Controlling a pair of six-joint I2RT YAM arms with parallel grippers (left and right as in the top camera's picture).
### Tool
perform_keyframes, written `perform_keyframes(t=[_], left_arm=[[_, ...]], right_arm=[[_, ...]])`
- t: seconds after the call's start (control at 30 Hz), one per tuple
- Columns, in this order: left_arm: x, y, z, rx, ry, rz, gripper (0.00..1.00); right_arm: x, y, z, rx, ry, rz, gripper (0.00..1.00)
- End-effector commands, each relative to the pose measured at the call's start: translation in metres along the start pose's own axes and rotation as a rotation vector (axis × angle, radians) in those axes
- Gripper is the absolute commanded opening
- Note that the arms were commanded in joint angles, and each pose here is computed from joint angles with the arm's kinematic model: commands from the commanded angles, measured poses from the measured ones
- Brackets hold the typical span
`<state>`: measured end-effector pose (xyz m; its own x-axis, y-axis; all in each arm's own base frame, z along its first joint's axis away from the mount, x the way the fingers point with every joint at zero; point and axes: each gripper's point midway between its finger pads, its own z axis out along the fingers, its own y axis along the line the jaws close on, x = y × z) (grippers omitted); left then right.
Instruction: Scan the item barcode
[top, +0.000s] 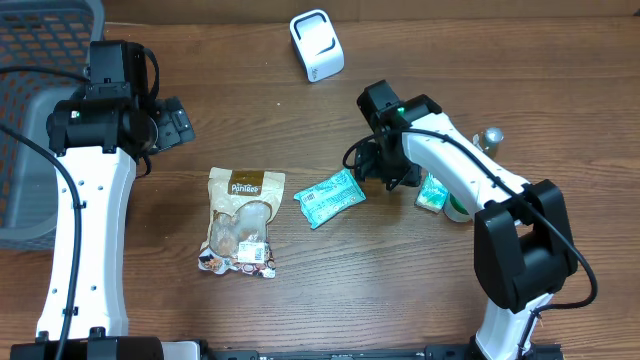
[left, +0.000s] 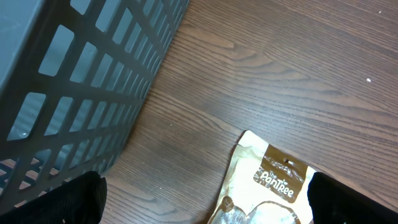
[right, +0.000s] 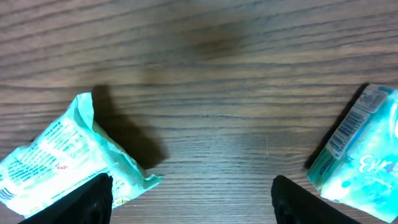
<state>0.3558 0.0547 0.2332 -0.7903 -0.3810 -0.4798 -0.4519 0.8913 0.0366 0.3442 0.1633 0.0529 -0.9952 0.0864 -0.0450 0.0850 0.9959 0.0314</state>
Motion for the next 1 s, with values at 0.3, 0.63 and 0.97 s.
perform_keyframes(t=[0.3, 0.63, 0.97], left_arm=[[-0.0046, 0.0024, -0.0039, -0.007, -0.021, 0.006, 0.99], [-0.0046, 0.0024, -0.0039, -0.007, -0.021, 0.006, 0.99], [-0.0046, 0.0024, -0.0039, -0.007, -0.021, 0.006, 1.0]], right_arm=[[-0.0001, 0.0003, -0.0108, -0.005, -0.021, -0.051, 0.83], [0.0015, -0.0006, -0.0092, -0.001, -0.014, -0.073, 0.89], [0.0066, 0.0085, -0.0094, -0.056, 0.012, -0.159, 0.9]])
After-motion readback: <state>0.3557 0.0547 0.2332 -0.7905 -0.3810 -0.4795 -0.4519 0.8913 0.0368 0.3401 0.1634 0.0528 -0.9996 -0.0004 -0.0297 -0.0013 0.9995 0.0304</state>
